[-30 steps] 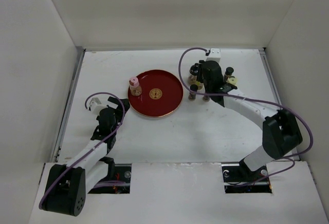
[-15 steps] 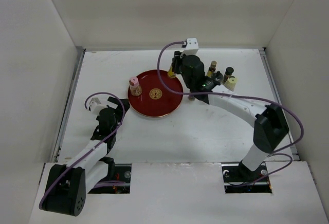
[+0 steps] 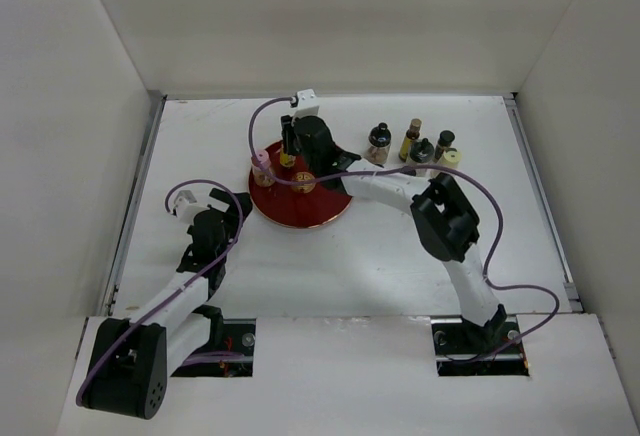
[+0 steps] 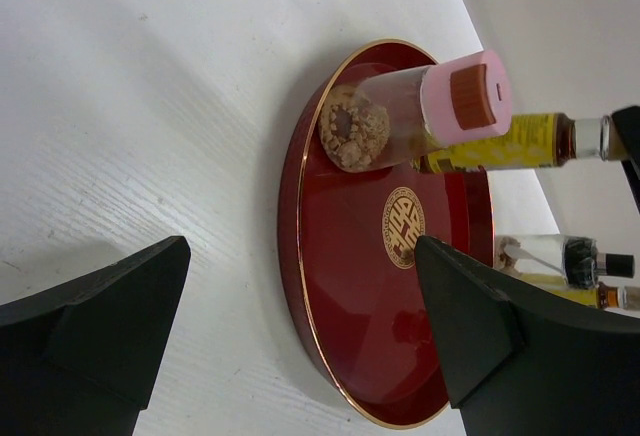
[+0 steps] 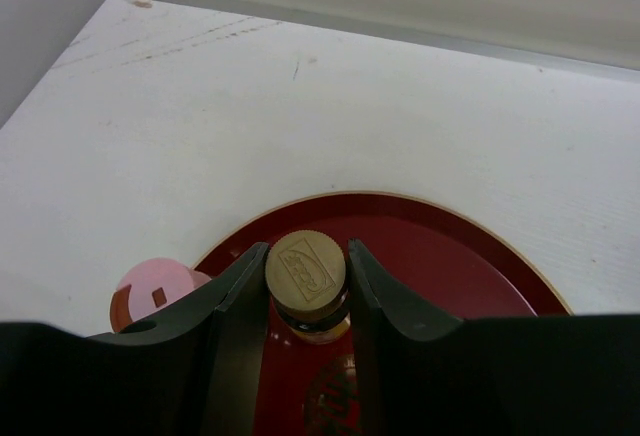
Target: Organize the condiment bottles
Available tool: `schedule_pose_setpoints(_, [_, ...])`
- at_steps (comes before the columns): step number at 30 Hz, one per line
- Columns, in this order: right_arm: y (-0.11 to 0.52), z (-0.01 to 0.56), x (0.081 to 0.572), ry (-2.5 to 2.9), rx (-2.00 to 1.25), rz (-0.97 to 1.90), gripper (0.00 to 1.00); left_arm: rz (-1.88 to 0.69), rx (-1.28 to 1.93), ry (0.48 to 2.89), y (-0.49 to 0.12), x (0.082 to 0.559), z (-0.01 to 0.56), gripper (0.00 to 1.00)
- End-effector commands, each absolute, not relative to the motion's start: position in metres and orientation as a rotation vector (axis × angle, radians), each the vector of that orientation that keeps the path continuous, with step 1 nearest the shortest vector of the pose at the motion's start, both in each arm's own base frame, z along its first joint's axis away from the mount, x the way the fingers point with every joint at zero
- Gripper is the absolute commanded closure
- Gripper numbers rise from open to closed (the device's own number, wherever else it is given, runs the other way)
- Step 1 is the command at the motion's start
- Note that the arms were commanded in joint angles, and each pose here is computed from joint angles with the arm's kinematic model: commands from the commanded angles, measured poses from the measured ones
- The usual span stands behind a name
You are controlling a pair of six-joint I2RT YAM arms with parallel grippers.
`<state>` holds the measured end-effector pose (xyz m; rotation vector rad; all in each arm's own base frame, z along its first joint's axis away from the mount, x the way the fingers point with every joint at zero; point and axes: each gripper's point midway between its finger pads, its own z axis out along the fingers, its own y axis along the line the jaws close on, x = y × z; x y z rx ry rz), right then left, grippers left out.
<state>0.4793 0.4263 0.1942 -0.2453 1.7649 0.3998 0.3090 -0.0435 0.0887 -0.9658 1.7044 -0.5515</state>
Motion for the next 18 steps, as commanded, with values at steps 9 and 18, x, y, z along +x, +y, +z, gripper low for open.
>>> schedule_pose_setpoints(9, [0.465,0.226,0.492,1.609,-0.205,0.47,0.61,-0.579,-0.953,1.671,-0.047,0.315,0.098,0.0])
schedule_pose_setpoints(18, [0.461,0.251,0.473,1.58,-0.192,0.519,0.27,-0.583,-0.951,1.659,-0.046,0.314,0.1,0.0])
